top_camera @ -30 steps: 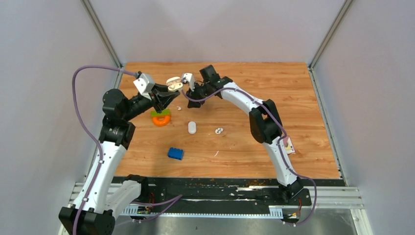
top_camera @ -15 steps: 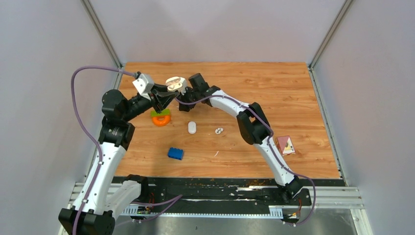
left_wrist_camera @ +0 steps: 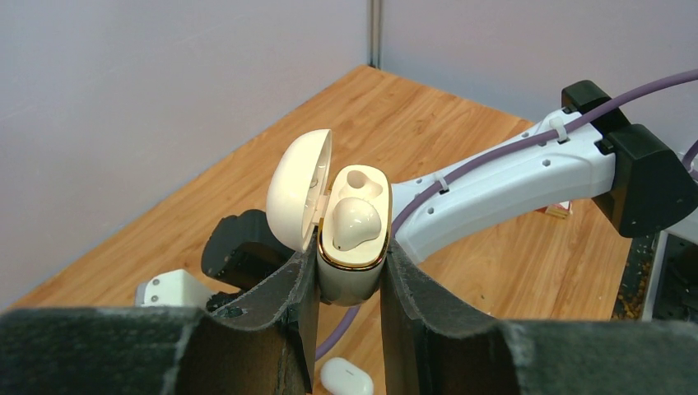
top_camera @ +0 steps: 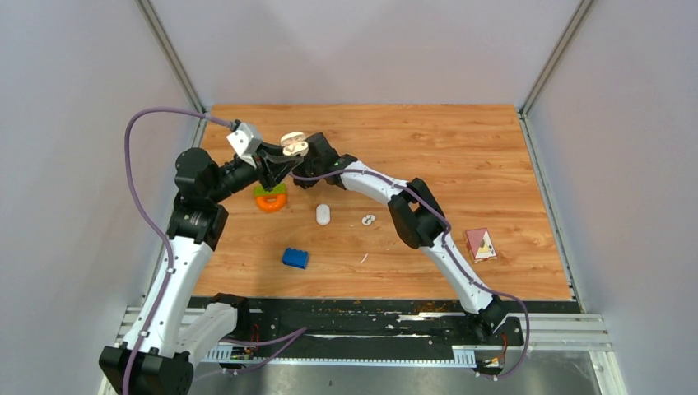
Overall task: Insert the wireless bluetooth earbuds into the charging case
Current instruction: Pick up the earbud from the center of the board.
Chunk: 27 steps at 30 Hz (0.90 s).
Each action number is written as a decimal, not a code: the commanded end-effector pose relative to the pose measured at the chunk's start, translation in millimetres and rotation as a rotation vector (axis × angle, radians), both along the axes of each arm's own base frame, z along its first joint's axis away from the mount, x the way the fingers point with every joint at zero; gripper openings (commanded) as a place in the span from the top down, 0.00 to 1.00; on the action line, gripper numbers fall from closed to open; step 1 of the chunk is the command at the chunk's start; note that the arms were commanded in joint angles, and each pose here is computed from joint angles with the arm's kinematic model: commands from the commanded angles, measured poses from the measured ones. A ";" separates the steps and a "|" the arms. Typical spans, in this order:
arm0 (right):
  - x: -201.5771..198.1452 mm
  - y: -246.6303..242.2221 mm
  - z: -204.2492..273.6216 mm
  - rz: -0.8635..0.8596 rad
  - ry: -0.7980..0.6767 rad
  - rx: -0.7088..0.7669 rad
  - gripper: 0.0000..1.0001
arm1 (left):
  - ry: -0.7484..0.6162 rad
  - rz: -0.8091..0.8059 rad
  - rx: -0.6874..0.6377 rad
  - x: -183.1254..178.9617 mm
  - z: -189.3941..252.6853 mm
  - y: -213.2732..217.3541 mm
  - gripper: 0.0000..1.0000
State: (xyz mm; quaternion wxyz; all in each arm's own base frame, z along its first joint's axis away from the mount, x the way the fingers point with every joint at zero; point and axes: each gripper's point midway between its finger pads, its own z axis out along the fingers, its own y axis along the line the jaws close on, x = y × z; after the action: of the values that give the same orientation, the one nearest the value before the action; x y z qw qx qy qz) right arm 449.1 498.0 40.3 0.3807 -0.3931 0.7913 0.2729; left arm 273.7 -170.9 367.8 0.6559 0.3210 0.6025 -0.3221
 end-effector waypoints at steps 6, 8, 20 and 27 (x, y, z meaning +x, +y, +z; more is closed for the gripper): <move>10.7 -28.5 -12.9 -0.111 -0.015 -0.112 0.83 | -0.041 0.012 -0.012 6.1 16.4 1.7 0.92; 7.1 -32.5 -17.9 -0.099 -0.004 -0.132 0.87 | -0.039 0.009 -0.022 6.9 16.0 1.0 0.92; -22.2 -76.0 42.2 -0.113 0.074 -0.114 1.00 | -0.059 -0.003 -0.062 5.7 18.5 -1.2 0.92; -50.2 -137.5 66.9 -0.150 0.134 -0.143 1.00 | -0.060 -0.014 -0.086 6.2 18.0 -3.1 0.92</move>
State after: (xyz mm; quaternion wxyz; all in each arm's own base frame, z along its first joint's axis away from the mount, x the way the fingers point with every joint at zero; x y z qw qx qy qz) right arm 409.6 388.0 58.2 0.3037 -0.3588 0.8592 0.2020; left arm 281.9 -174.4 371.3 0.6661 0.3075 0.5893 -0.3384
